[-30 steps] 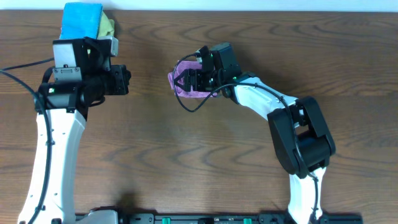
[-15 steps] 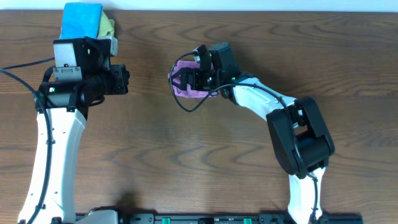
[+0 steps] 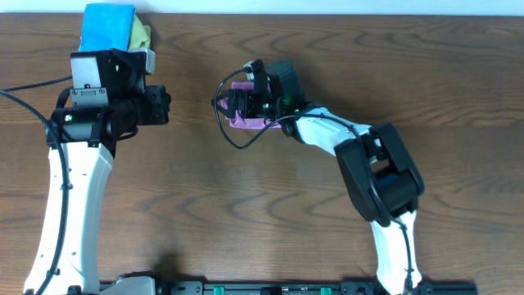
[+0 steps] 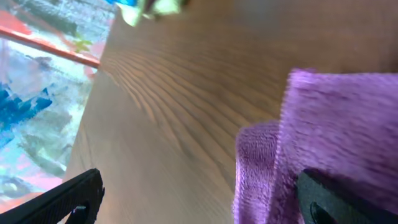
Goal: Fold the cloth
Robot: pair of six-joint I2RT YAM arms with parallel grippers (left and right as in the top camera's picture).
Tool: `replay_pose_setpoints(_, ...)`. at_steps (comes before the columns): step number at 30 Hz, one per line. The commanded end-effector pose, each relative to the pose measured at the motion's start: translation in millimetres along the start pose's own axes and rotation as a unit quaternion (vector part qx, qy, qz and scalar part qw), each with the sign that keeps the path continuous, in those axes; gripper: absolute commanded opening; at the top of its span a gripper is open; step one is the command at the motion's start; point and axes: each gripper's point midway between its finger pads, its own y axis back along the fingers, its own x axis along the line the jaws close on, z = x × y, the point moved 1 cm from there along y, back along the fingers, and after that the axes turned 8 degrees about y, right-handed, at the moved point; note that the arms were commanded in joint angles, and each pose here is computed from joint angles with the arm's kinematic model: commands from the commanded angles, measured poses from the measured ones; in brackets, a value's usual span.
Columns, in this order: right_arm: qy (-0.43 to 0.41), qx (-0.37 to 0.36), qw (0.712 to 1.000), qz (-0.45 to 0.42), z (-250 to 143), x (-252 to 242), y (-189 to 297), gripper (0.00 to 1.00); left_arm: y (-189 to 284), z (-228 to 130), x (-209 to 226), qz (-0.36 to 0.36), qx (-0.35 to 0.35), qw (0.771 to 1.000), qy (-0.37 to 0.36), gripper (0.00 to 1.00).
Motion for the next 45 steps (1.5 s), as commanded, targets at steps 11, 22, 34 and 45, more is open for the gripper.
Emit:
replay_pose_setpoints(11, -0.04, -0.015, 0.995, 0.09, 12, 7, 1, 0.99, -3, -2, 1, -0.001, 0.005, 1.0, 0.004, 0.06)
replay_pose_setpoints(22, -0.023, -0.053, 0.986, 0.154, 63, 40, 55, 0.99, -3, -1, 2, -0.001, 0.005, 1.0, 0.004, 0.07)
replay_pose_setpoints(34, 0.008, -0.027, 0.976, 0.216, 85, 107, 127, 0.99, -3, -2, 2, -0.001, 0.007, 1.0, 0.005, 0.11)
replay_pose_setpoints(45, 0.043, -0.043, 0.966, 0.252, 112, 143, 232, 0.99, -37, -30, -13, -0.097, 0.088, 0.991, 0.025, 0.27)
